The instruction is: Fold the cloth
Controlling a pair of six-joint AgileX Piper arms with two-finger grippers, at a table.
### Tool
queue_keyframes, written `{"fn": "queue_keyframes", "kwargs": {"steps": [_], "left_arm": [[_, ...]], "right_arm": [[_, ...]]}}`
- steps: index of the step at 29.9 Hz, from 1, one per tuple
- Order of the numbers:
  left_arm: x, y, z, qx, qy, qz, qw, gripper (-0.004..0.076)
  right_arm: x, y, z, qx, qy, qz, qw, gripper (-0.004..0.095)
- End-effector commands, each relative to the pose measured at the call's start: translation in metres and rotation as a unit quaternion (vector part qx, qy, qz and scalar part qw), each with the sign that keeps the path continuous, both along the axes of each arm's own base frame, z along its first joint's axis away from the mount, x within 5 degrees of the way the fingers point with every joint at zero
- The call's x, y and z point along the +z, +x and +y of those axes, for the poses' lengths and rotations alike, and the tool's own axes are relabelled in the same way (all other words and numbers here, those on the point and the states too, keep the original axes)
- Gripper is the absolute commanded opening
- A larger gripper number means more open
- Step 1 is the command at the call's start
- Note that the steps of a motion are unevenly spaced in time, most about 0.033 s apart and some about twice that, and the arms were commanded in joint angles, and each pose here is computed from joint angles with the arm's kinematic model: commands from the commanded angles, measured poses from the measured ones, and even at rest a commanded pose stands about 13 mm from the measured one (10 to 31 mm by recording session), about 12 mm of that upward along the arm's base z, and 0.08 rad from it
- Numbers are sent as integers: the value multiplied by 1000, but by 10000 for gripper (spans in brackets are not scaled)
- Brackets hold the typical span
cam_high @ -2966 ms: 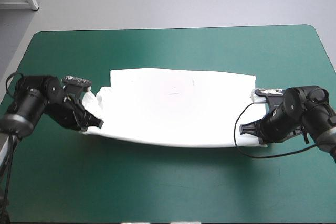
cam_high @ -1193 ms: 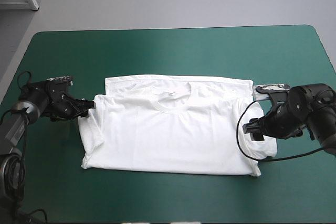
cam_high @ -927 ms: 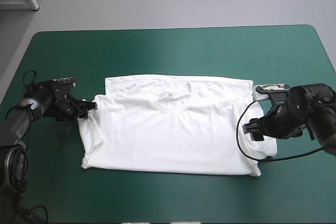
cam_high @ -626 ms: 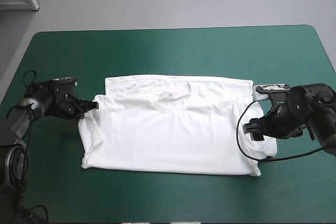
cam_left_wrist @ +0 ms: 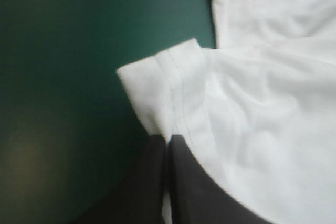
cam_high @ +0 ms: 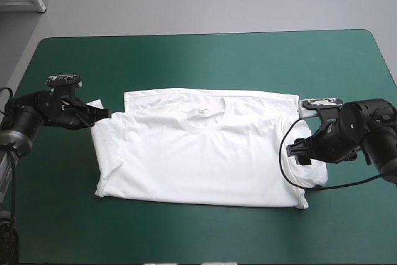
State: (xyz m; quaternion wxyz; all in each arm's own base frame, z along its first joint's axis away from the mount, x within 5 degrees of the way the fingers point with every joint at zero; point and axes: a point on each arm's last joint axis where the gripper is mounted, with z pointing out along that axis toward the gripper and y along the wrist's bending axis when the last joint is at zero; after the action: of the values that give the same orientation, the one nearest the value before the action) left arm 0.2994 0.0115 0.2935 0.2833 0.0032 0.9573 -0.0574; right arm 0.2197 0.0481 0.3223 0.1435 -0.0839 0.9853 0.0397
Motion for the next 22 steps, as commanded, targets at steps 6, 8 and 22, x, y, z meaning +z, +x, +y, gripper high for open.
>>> {"fn": "queue_keyframes", "kwargs": {"steps": [6, 8, 22], "left_arm": [[23, -4, -59, -163, -67, -59, 983, -10], [18, -3, -72, -185, -67, -50, 979, -10], [-17, 2, -102, -258, -68, 32, 963, 586]], "right_arm": [[17, 0, -1, -2, 11, -51, 999, 691], [17, 0, -1, -2, 11, -52, 999, 691], [22, 10, -1, -38, 22, -109, 993, 691]]}}
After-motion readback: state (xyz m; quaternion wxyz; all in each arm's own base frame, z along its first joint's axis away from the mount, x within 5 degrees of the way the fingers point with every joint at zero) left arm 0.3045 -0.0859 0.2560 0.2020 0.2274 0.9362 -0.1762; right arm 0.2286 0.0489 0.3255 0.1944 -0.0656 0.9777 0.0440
